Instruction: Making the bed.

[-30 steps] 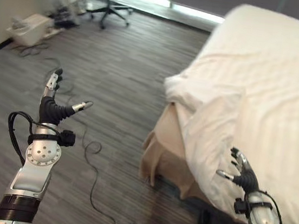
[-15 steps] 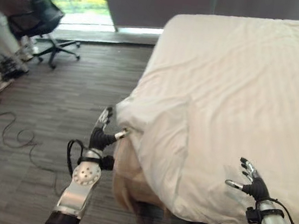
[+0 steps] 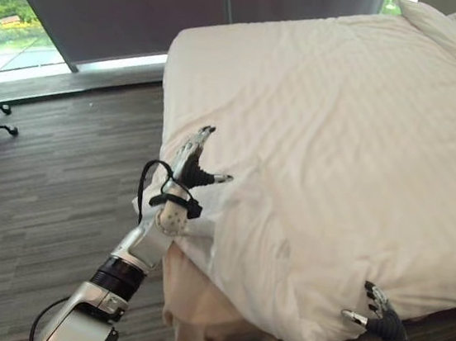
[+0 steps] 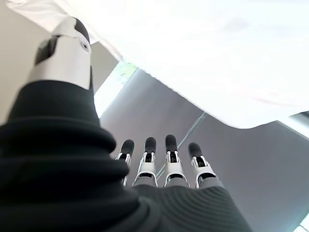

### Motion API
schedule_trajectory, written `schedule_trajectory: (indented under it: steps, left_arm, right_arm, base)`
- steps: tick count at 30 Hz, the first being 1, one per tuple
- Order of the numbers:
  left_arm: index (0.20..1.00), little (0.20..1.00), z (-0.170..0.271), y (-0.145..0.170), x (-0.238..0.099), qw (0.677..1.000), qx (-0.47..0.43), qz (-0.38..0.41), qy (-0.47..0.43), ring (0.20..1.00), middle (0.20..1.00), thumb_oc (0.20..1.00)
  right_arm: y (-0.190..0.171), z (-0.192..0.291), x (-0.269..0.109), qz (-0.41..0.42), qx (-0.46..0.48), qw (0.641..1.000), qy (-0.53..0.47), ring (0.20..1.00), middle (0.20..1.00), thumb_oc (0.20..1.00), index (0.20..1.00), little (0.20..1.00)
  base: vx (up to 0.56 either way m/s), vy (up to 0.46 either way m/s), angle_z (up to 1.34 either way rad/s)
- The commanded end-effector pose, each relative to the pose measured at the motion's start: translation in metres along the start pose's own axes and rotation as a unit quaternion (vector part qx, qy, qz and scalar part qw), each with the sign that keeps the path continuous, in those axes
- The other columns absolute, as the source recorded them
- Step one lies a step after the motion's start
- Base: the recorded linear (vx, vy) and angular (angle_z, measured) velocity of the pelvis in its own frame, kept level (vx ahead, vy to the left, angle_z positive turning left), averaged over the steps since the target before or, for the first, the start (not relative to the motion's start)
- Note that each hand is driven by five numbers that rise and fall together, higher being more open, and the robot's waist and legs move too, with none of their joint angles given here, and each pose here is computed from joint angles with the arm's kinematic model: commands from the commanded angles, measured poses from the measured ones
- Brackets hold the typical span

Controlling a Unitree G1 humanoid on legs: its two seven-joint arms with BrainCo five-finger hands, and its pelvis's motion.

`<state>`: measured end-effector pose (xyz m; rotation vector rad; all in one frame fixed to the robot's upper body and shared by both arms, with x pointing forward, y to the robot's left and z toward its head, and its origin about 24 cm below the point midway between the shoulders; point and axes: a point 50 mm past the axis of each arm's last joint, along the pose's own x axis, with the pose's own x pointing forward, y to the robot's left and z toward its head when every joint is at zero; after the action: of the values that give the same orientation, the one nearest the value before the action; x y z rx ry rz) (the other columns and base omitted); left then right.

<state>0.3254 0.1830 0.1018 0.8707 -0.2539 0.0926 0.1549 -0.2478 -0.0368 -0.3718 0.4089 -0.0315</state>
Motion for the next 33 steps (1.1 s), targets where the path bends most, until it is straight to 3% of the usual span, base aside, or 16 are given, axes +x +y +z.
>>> schedule_trajectory:
  steps: [1,6,18,19,28,33]
  left_arm:
    - [1.000,1.000,0.006,0.023,0.015,0.998,0.043,0.033,-0.023,1.000,1.000,1.000]
    - [1.000,1.000,-0.013,-0.003,0.010,0.999,-0.002,-0.003,0.038,1.000,1.000,1.000]
    - [1.000,1.000,0.000,-0.025,0.040,0.998,0.032,-0.033,0.054,1.000,1.000,1.000]
    - [0.200,0.200,-0.006,-0.031,0.041,0.995,0.056,-0.052,0.071,0.200,0.200,0.200]
    - [0.200,0.200,-0.044,-0.073,0.008,0.973,0.022,-0.133,0.185,0.200,0.200,0.200]
    - [0.200,0.200,-0.051,-0.055,0.009,0.978,-0.032,-0.085,0.187,0.200,0.200,0.200]
  right_arm:
    - [0.001,0.022,0.004,0.011,0.006,0.998,-0.060,1.000,1.000,1.000,1.000,1.000]
    - [0.007,0.026,0.004,0.030,-0.009,0.997,-0.065,1.000,1.000,1.000,1.000,1.000]
    - [0.018,0.026,0.004,0.053,-0.035,0.996,-0.069,1.000,1.000,1.000,1.000,1.000]
    - [0.019,0.027,0.004,0.056,-0.034,0.995,-0.070,1.000,1.000,1.000,1.000,1.000]
    - [0.026,0.034,0.002,0.077,-0.022,0.993,-0.088,1.000,1.000,1.000,1.000,1.000]
    - [0.038,0.040,0.000,0.102,-0.031,0.989,-0.103,1.000,1.000,1.000,1.000,1.000]
  base:
    - [0.04,-0.038,-0.29]
    - [0.08,-0.067,-0.21]
    - [-0.01,-0.011,-0.03]
    - [-0.09,0.002,-0.15]
    - [-0.02,-0.029,-0.02]
    - [-0.04,-0.086,0.17]
